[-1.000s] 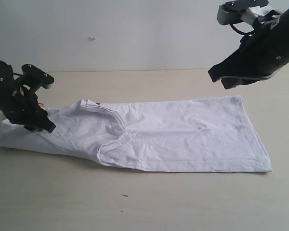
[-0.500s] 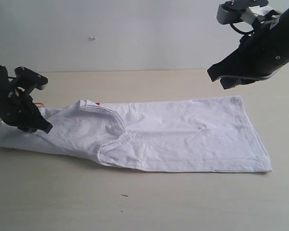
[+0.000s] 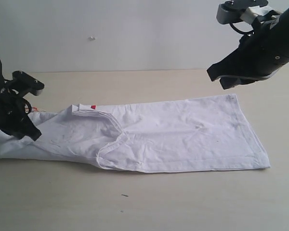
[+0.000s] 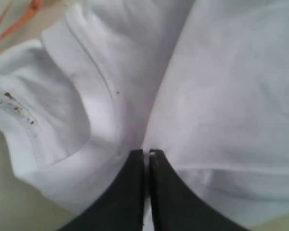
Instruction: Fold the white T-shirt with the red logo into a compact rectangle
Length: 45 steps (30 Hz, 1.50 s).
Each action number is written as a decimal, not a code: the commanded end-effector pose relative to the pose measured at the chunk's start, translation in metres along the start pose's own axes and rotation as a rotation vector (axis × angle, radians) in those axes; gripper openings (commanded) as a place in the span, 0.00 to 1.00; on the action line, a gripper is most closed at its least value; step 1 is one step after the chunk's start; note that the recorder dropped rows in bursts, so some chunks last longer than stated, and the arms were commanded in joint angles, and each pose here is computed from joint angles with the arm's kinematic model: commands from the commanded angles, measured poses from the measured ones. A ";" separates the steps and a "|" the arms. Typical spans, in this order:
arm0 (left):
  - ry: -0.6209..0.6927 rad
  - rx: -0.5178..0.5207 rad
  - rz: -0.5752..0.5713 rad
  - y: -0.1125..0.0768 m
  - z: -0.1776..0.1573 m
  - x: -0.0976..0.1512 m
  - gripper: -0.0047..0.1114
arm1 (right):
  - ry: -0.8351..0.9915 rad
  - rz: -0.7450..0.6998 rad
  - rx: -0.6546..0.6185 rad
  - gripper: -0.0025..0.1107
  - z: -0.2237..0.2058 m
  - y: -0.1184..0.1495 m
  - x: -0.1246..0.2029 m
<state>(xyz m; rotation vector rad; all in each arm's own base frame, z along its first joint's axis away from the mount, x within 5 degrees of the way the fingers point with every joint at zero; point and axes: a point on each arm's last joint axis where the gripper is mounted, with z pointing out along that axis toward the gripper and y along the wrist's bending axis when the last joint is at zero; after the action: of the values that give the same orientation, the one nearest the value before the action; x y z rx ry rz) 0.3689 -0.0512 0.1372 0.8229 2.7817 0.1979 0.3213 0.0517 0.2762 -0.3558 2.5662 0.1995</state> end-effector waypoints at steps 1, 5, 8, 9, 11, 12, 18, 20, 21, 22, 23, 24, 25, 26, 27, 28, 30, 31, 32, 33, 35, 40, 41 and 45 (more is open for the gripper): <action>-0.027 0.006 -0.002 0.001 -0.023 0.000 0.04 | -0.013 -0.004 0.000 0.02 -0.004 0.000 -0.001; 0.107 0.082 0.079 -0.005 -0.025 0.013 0.04 | -0.013 -0.004 0.000 0.02 -0.004 0.000 -0.001; 0.154 0.115 0.081 -0.008 -0.026 0.018 0.04 | -0.005 -0.005 -0.001 0.02 -0.004 0.000 0.000; 0.166 0.120 0.081 -0.009 -0.027 0.019 0.04 | 0.000 -0.005 -0.003 0.02 -0.004 0.001 0.000; 0.183 0.127 0.081 -0.009 -0.029 0.021 0.04 | 0.002 -0.005 -0.003 0.02 -0.004 0.001 0.001; 0.187 0.128 0.081 -0.009 -0.032 0.022 0.04 | 0.004 -0.005 -0.004 0.02 -0.004 0.001 0.001; 0.139 0.098 0.043 -0.006 -0.040 0.019 0.04 | 0.005 -0.002 -0.007 0.02 -0.004 0.001 0.001; 0.086 0.068 -0.005 -0.004 -0.042 0.014 0.04 | 0.004 0.001 -0.010 0.02 -0.004 0.001 0.001; 0.060 0.054 -0.021 -0.003 -0.043 0.012 0.07 | 0.005 0.003 -0.015 0.02 -0.004 0.002 0.001; 0.037 0.045 -0.030 -0.002 -0.044 0.010 0.09 | 0.005 0.004 -0.016 0.02 -0.004 0.002 0.001; 0.023 0.041 -0.035 -0.001 -0.044 0.009 0.14 | 0.005 0.004 -0.016 0.02 -0.004 0.002 0.001; 0.018 0.039 -0.035 -0.001 -0.044 0.008 0.21 | 0.005 0.004 -0.016 0.02 -0.004 0.002 0.001; 0.018 0.039 -0.035 -0.001 -0.044 0.008 0.28 | 0.005 0.004 -0.016 0.02 -0.004 0.002 0.001; 0.018 0.037 -0.034 -0.001 -0.044 0.008 0.36 | 0.005 0.004 -0.016 0.02 -0.004 0.002 0.001; 0.018 0.037 -0.034 -0.001 -0.044 0.008 0.43 | 0.005 0.004 -0.016 0.02 -0.004 0.002 0.001; 0.016 0.037 -0.034 -0.001 -0.044 0.008 0.50 | 0.005 0.004 -0.016 0.02 -0.004 0.002 0.001; -0.002 0.030 -0.034 0.000 -0.045 0.007 0.56 | 0.005 0.004 -0.016 0.02 -0.004 0.002 0.001; -0.027 0.029 -0.035 0.000 -0.047 0.005 0.57 | 0.005 0.004 -0.016 0.02 -0.004 0.002 0.001; -0.095 0.058 0.004 -0.006 -0.054 -0.001 0.55 | 0.005 0.004 -0.016 0.02 -0.004 0.002 0.001; -0.135 0.097 0.042 -0.013 -0.058 -0.006 0.53 | 0.005 0.006 -0.017 0.02 -0.004 0.002 0.001; -0.216 0.215 0.100 -0.030 -0.064 -0.014 0.41 | 0.001 0.000 -0.022 0.02 -0.004 0.002 0.000; -0.310 0.350 0.296 -0.070 -0.057 -0.030 0.05 | 0.000 -0.004 -0.025 0.02 -0.004 0.003 0.000; -0.286 0.347 0.318 -0.075 -0.045 -0.032 0.06 | 0.000 -0.004 -0.025 0.02 -0.004 0.003 0.000; -0.263 0.237 0.219 -0.069 -0.013 -0.037 0.10 | 0.000 -0.004 -0.025 0.02 -0.004 0.003 0.000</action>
<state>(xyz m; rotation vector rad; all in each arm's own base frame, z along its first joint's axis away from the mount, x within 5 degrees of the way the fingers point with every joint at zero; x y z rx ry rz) 0.3522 -0.1311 0.1496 1.1975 2.5009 -0.2719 0.3194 0.0535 0.2757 -0.3622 2.5821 0.2318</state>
